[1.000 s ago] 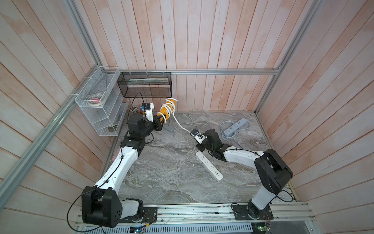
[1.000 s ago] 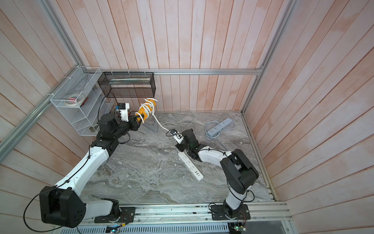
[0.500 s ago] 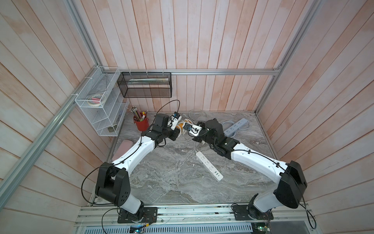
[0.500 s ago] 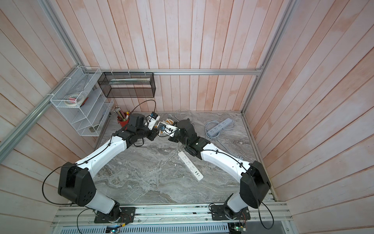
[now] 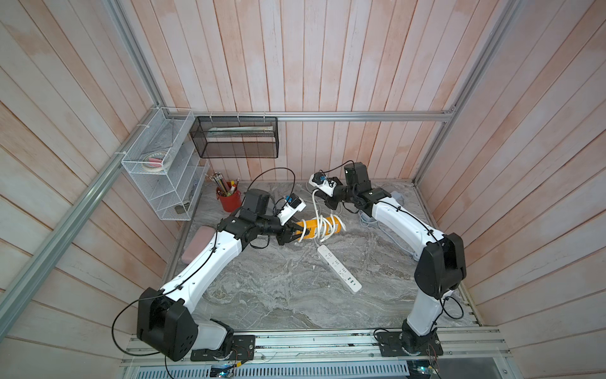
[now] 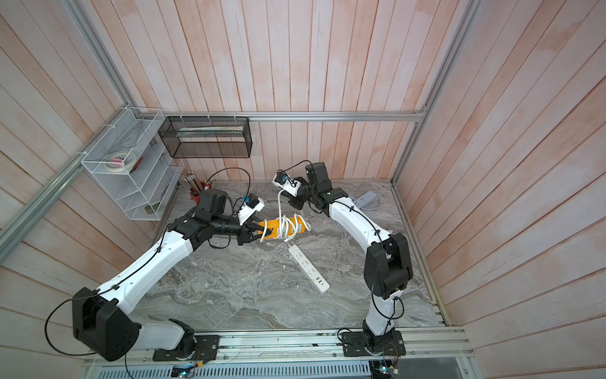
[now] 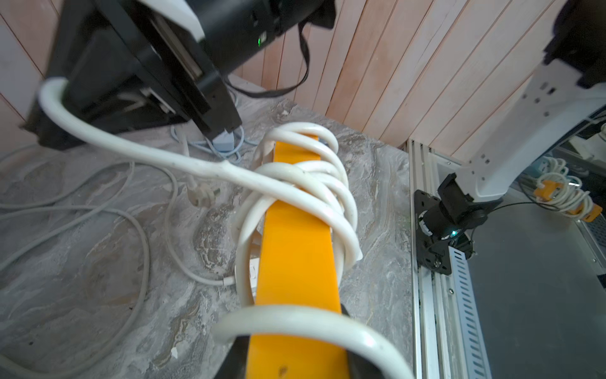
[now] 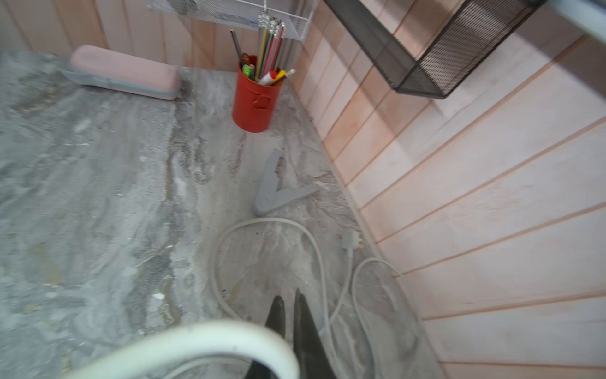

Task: Wrap the cord around the power strip
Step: Wrap the power cord around the power strip.

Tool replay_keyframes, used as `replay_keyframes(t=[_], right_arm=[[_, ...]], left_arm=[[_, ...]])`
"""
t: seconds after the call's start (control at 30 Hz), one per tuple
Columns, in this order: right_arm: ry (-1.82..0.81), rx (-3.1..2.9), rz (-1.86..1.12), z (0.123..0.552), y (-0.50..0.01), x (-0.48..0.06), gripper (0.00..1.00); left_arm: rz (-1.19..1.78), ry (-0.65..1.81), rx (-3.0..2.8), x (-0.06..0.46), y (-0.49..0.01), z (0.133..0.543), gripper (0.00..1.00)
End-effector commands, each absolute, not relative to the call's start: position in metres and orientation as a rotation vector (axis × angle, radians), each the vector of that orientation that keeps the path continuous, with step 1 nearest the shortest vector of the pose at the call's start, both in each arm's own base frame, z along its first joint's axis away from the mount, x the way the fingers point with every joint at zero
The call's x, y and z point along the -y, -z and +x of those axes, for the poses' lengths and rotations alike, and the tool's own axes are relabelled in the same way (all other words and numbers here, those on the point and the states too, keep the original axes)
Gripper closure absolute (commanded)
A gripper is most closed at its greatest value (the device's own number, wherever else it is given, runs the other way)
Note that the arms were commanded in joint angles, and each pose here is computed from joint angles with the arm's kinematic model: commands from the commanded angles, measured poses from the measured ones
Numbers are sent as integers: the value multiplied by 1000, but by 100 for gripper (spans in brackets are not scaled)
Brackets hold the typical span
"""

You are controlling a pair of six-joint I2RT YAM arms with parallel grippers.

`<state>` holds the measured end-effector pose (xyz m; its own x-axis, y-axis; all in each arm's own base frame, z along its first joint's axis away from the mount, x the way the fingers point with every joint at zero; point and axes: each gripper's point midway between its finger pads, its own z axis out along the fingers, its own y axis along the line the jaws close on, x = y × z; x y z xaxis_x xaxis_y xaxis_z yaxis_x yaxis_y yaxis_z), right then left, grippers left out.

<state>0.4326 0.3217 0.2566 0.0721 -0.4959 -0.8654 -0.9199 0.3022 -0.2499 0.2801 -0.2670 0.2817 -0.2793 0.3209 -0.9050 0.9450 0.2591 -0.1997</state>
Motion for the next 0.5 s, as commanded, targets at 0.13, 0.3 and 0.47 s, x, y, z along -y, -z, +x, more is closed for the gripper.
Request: replay_keyframes(t=[0.13,0.3,0.47], right_arm=[[-911,-1637,-1209,401,-219,-321,61],[-961,-1604,-1028,390,-218,-312,52],[-952,-1631,-946,389,-200,-307,50]], left_arm=[[1146,1232,-1390,262,-353,249,100],[1065,1185,-1379,258,-361,264,100],[1012,1172,-1385,255,-367,272,100]])
